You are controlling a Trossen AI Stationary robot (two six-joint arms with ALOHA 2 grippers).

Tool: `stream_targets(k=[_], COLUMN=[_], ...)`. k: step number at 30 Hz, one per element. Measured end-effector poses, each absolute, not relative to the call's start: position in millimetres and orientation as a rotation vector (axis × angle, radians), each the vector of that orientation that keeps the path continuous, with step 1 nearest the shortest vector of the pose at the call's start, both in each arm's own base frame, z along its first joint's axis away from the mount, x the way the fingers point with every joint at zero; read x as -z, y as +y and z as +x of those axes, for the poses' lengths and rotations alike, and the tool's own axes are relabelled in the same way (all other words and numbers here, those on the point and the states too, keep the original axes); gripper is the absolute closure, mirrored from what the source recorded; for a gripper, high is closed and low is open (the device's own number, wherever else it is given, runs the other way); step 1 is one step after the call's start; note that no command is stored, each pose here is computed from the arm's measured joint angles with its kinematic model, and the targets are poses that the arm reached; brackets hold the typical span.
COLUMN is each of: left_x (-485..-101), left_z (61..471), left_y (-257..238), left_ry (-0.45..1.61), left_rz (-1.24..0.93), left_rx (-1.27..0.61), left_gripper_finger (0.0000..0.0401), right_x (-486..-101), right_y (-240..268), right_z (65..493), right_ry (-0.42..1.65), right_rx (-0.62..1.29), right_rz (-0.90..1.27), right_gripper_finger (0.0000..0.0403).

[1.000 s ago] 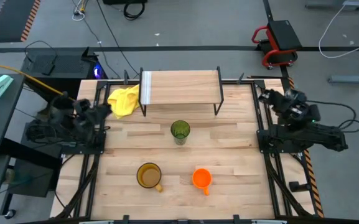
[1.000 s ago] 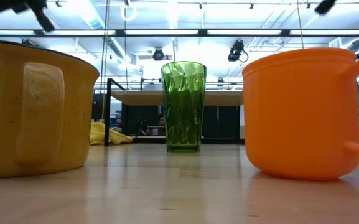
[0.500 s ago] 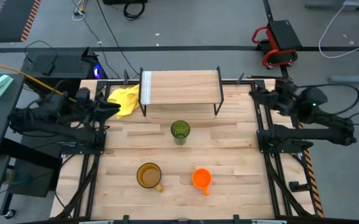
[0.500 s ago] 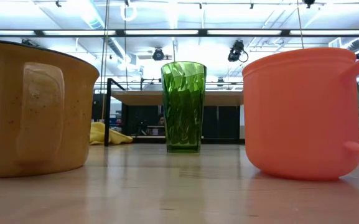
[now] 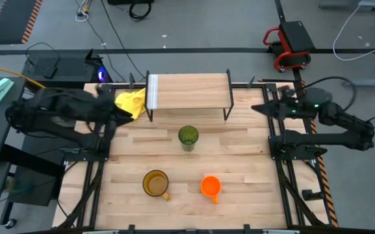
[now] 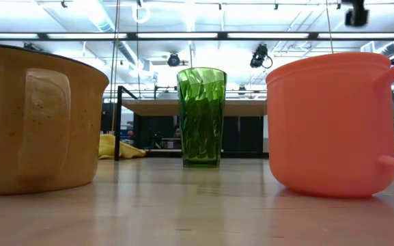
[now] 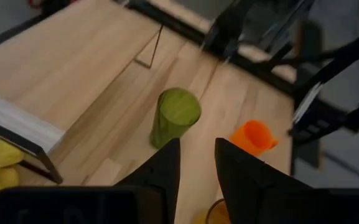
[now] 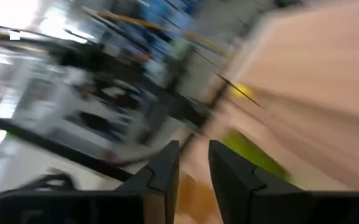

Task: Stack small to large cups/mugs on shelf
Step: Put the green cup on the shelf

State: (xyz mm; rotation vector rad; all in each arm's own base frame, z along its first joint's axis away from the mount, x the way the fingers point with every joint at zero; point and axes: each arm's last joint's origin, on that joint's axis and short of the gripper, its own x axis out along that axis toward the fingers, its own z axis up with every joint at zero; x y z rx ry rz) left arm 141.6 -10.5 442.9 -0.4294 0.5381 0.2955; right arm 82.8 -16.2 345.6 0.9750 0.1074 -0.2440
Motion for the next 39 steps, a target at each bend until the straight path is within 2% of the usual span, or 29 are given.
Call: stream_targets(k=[4, 13, 20, 30, 39], left_x=[-432, -402, -387, -368, -355], left_z=[170, 220, 245, 280, 327], left_y=[-13, 9, 22, 31, 45], left_ry=[0.627, 0.830, 0.884, 0.897, 1.095], left_rz=[-0.385, -0.423, -0.456, -0.411, -0.340], left_rx=[-0.312, -0.300, -0.289, -0.256, -0.268], left_gripper_finger=[0.0294, 0.0294, 0.0294, 0.0294, 0.0294], right_x=[-335, -329, -322, -300, -276], right_y=[-18, -7, 19, 66, 92], right_z=[87, 108, 124, 148, 166], right_ry=[0.214, 0.315, 0.400, 0.461, 0.525], right_rx=[0.316, 0.292, 0.276, 0.378, 0.465], right_rz=[0.997, 0.958, 0.940, 0.913, 0.931], right_gripper_finger=[0.0309, 0.0309, 0.0309, 0.0309, 0.0309])
